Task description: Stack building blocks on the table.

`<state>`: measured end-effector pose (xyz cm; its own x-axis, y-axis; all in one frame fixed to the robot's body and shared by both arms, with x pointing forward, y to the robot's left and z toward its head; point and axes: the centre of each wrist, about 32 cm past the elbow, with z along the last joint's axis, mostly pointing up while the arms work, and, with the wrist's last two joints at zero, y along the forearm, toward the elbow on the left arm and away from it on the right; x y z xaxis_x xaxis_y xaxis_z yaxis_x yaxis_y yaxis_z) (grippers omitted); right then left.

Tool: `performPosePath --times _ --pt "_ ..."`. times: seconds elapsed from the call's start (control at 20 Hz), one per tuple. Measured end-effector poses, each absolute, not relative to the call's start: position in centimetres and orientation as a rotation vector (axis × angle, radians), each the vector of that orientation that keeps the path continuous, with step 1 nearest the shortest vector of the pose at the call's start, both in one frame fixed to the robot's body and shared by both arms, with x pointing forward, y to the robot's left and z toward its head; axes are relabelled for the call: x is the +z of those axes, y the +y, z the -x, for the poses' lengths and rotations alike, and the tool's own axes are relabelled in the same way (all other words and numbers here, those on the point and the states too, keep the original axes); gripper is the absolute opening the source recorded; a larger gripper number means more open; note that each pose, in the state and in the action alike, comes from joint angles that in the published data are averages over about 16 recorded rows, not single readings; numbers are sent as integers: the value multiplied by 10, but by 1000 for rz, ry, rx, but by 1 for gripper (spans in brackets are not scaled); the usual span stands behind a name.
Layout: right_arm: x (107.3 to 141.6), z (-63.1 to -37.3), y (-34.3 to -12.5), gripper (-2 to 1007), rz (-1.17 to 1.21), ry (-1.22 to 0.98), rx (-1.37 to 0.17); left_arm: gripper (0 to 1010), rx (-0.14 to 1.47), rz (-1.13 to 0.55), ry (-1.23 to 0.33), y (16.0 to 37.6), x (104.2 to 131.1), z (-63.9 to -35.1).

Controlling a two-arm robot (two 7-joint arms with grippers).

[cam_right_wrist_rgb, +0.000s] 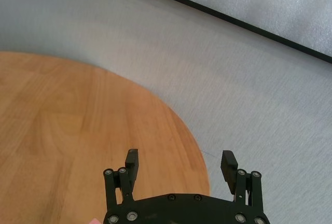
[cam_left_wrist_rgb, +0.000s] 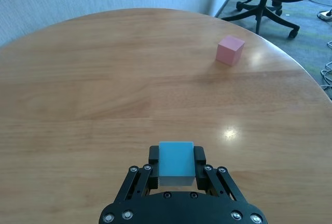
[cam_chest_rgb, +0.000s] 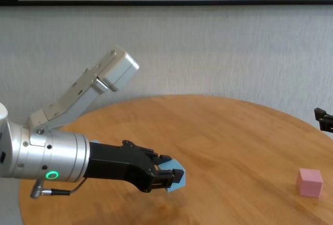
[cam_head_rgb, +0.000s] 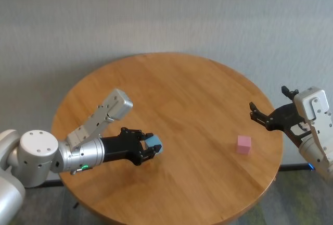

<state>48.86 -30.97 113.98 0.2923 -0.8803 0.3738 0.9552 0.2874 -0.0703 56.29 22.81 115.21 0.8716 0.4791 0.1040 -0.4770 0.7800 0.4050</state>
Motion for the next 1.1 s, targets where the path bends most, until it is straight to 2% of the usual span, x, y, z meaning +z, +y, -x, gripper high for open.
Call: performPosePath --times 1.1 --pt "1140 -489 -310 1005 305 -285 -1248 400 511 -444 41 216 1141 -572"
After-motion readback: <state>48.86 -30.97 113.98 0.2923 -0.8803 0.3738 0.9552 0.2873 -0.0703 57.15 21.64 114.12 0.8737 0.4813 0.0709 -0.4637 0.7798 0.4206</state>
